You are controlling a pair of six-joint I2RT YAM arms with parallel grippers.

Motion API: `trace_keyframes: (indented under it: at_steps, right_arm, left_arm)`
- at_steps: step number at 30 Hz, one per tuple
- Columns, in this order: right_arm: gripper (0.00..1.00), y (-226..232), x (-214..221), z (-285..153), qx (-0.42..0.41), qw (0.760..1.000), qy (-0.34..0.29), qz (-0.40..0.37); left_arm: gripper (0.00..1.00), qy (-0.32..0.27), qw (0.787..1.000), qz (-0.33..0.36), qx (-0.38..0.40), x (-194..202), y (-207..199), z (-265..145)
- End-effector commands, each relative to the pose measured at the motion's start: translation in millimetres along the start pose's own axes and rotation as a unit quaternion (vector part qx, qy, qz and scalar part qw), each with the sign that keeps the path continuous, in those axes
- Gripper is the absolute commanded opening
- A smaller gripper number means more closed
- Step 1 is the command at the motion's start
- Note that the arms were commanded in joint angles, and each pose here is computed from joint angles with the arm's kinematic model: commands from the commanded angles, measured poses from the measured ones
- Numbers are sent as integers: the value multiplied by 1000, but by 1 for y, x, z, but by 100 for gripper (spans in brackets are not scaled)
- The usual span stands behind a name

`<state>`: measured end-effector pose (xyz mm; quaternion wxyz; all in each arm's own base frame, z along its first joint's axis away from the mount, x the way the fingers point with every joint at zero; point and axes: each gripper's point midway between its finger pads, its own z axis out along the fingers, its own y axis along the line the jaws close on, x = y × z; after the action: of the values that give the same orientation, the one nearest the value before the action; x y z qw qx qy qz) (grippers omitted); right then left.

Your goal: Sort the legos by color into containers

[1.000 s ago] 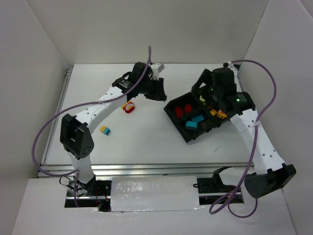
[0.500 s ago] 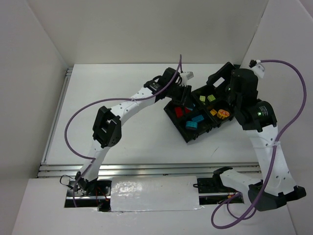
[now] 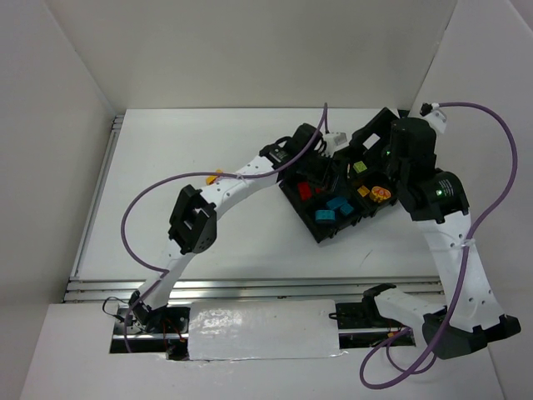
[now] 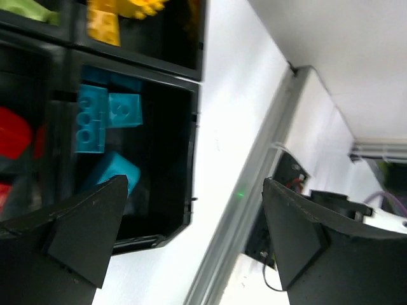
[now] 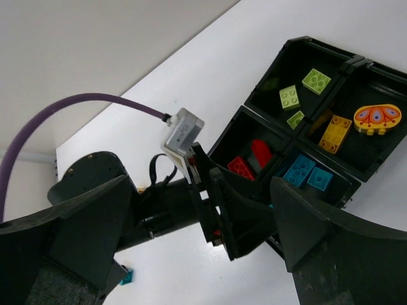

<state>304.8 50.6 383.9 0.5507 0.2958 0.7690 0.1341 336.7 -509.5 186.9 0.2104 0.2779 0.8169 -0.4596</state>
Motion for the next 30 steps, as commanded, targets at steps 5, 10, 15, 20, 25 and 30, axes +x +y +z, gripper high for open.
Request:
trace_keyframes:
  at_steps: [5,10,15,20,25,30]
  right_arm:
    - [97,11,-2,1,-29,1000,-1,-12]
    - [97,24,20,13,-66,996,42,-36]
    - [97,39,37,22,-101,991,78,-46]
    - [97,47,55,33,-114,986,109,-63]
    - [97,47,64,35,-118,982,123,-76]
    - [98,44,69,37,-118,982,127,-78]
  left_arm:
    - [100,-103,976,-51,-184,-58,82,-90]
    - [100,-149,899,-181,-371,-46,202,-221]
    - [100,-130,829,-276,-469,-4,278,-291]
    - [100,-82,783,-324,-524,33,314,-296]
    - [100,-52,760,-351,-544,55,334,-285]
    - [100,-54,745,-384,-543,68,334,-280]
